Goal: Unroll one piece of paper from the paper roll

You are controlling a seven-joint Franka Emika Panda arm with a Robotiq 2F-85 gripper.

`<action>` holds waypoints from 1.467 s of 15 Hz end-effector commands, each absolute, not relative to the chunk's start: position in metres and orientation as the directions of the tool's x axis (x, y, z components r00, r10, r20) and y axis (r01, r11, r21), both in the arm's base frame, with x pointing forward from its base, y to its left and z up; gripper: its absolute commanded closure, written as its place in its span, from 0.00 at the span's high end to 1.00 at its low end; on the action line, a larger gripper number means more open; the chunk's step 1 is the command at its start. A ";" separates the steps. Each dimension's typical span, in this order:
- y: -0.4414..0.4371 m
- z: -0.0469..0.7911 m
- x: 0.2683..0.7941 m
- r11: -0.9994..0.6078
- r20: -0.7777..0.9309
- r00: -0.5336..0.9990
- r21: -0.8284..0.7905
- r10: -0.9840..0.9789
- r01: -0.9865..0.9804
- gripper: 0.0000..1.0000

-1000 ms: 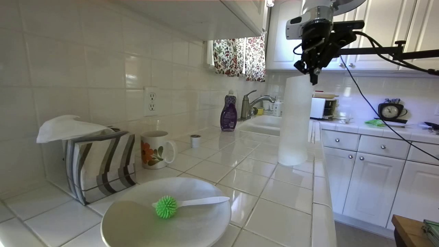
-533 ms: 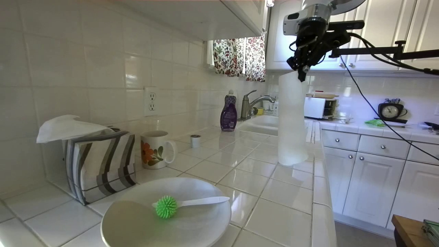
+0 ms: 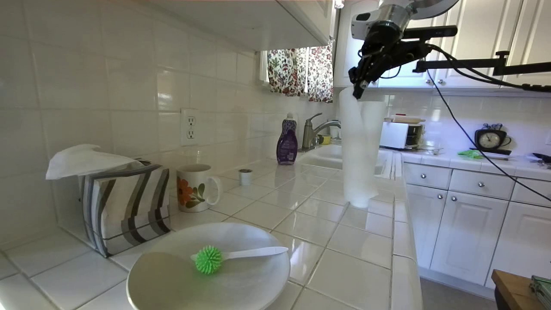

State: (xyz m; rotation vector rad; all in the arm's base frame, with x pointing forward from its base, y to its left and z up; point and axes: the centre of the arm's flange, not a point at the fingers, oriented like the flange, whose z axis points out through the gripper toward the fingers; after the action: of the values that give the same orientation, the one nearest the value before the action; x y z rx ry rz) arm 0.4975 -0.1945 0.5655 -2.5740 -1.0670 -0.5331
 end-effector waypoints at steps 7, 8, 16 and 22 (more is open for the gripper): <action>-0.232 0.559 0.494 -0.790 0.485 0.701 -0.033 0.523 0.612 0.00; -0.235 0.559 0.492 -0.797 0.486 0.705 -0.027 0.517 0.603 0.00; -0.253 0.565 0.474 -0.858 0.476 0.748 0.025 0.462 0.514 0.00; -0.263 0.573 0.460 -0.885 0.395 0.803 0.065 0.447 0.461 0.00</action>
State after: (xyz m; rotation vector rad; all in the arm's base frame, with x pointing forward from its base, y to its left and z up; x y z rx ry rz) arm 0.4769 -0.2683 0.5686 -2.8819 -0.7828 -0.6753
